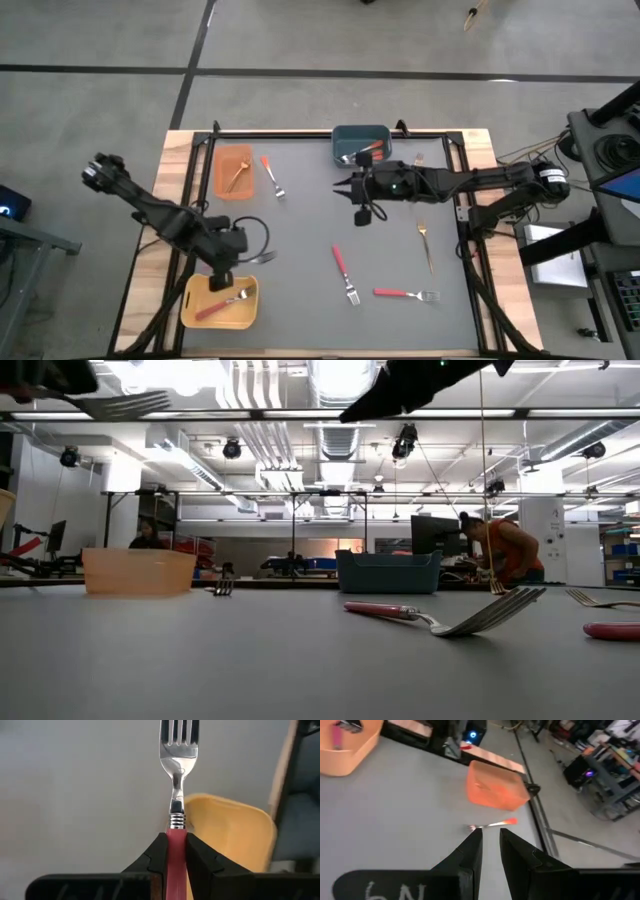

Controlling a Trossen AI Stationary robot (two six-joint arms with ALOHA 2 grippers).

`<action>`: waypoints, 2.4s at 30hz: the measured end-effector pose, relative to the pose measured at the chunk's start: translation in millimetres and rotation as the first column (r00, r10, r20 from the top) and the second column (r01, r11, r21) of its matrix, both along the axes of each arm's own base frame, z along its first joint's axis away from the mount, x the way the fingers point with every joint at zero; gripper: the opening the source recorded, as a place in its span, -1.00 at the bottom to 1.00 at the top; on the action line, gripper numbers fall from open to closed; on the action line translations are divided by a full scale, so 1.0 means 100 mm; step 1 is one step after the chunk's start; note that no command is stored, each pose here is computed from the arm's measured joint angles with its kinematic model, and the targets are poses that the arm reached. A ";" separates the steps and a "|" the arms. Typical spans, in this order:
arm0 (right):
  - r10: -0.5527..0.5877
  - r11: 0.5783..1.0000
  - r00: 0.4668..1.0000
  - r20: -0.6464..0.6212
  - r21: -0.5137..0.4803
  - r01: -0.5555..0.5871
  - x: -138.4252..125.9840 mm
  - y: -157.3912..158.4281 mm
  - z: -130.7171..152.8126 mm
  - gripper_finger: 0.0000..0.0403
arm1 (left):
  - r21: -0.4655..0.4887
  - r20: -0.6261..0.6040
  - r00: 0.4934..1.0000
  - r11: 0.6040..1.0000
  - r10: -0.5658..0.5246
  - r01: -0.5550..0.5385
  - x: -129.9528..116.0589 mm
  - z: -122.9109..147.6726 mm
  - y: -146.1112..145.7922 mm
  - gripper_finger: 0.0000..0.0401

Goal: Sort silverware by color (type)
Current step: Put the pink fork into the yellow bin

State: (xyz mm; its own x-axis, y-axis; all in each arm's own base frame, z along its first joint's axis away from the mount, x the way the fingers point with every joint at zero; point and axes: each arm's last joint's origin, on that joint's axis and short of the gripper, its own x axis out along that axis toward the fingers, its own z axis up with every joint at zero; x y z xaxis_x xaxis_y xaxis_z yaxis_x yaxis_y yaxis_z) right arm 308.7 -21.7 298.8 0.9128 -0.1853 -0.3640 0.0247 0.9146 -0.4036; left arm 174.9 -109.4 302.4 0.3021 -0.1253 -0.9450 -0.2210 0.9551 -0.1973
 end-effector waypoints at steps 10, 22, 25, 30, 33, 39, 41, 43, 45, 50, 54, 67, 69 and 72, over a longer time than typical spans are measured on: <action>-0.126 0.992 0.992 0.011 -0.009 0.126 -0.04 -0.40 0.01 -0.71 | -0.161 -0.069 0.981 0.968 0.181 -0.190 -0.29 0.11 -0.13 -0.85; -0.150 0.982 0.988 -0.023 -0.115 0.147 -0.10 -0.60 0.00 -0.71 | -0.206 -0.310 0.914 0.920 0.262 -0.333 -0.30 -0.06 -0.48 -0.86; -0.145 0.983 0.989 -0.022 -0.113 0.141 -0.10 -0.60 -0.01 -0.71 | -0.179 -0.329 0.906 0.924 0.268 -0.338 -0.26 -0.12 -0.53 -0.85; -0.080 0.994 0.995 -0.063 -0.077 0.075 -0.12 -0.57 -0.19 -0.71 | -0.149 -0.360 0.901 0.939 0.241 -0.310 -0.21 -0.24 -0.64 -0.86; -0.065 0.992 0.997 -0.043 -0.112 0.060 -0.13 -0.57 -0.24 -0.71 | -0.143 -0.359 0.906 0.946 0.224 -0.290 -0.18 -0.28 -0.67 -0.86; -0.056 0.978 0.998 -0.014 -0.202 0.052 -0.12 -0.63 -0.15 -0.71 | -0.145 -0.418 0.875 0.933 0.243 -0.329 -0.16 -0.33 -0.72 -0.86; -0.059 0.976 0.998 -0.005 -0.212 0.056 -0.12 -0.65 -0.11 -0.71 | -0.152 -0.417 0.874 0.928 0.251 -0.340 -0.14 -0.34 -0.74 -0.86; -0.065 0.976 0.998 -0.005 -0.207 0.062 -0.13 -0.66 -0.11 -0.71 | -0.157 -0.414 0.874 0.926 0.253 -0.342 -0.12 -0.35 -0.75 -0.86; -0.069 0.977 0.998 -0.010 -0.203 0.065 -0.14 -0.67 -0.12 -0.71 | -0.150 -0.418 0.871 0.926 0.257 -0.346 -0.11 -0.37 -0.76 -0.86; -0.066 0.977 0.998 -0.015 -0.204 0.062 -0.14 -0.66 -0.13 -0.71 | -0.137 -0.424 0.867 0.928 0.262 -0.348 -0.09 -0.41 -0.78 -0.86; -0.070 0.977 0.997 -0.020 -0.203 0.064 -0.14 -0.67 -0.15 -0.71 | -0.125 -0.427 0.864 0.929 0.267 -0.349 -0.08 -0.44 -0.80 -0.86; -0.072 0.979 0.997 -0.024 -0.192 0.066 -0.15 -0.67 -0.17 -0.71 | -0.048 -0.422 0.876 0.959 0.233 -0.278 -0.04 -0.58 -0.84 -0.85; -0.074 0.980 0.997 -0.022 -0.188 0.068 -0.15 -0.67 -0.17 -0.71 | -0.029 -0.386 0.892 0.964 0.233 -0.264 -0.03 -0.58 -0.83 -0.85; -0.075 0.980 0.997 -0.021 -0.184 0.070 -0.15 -0.67 -0.17 -0.71 | -0.017 -0.362 0.906 0.970 0.219 -0.242 -0.03 -0.58 -0.82 -0.85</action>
State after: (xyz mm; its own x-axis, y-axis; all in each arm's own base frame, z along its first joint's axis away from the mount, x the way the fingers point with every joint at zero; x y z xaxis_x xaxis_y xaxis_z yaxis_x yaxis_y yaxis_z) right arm 294.1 -88.4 282.1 0.8844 -0.3166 -0.3429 0.0745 0.8212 -0.5658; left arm 172.3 -191.7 244.4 -0.0240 -0.1523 -0.9880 -0.4996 0.8579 -0.1201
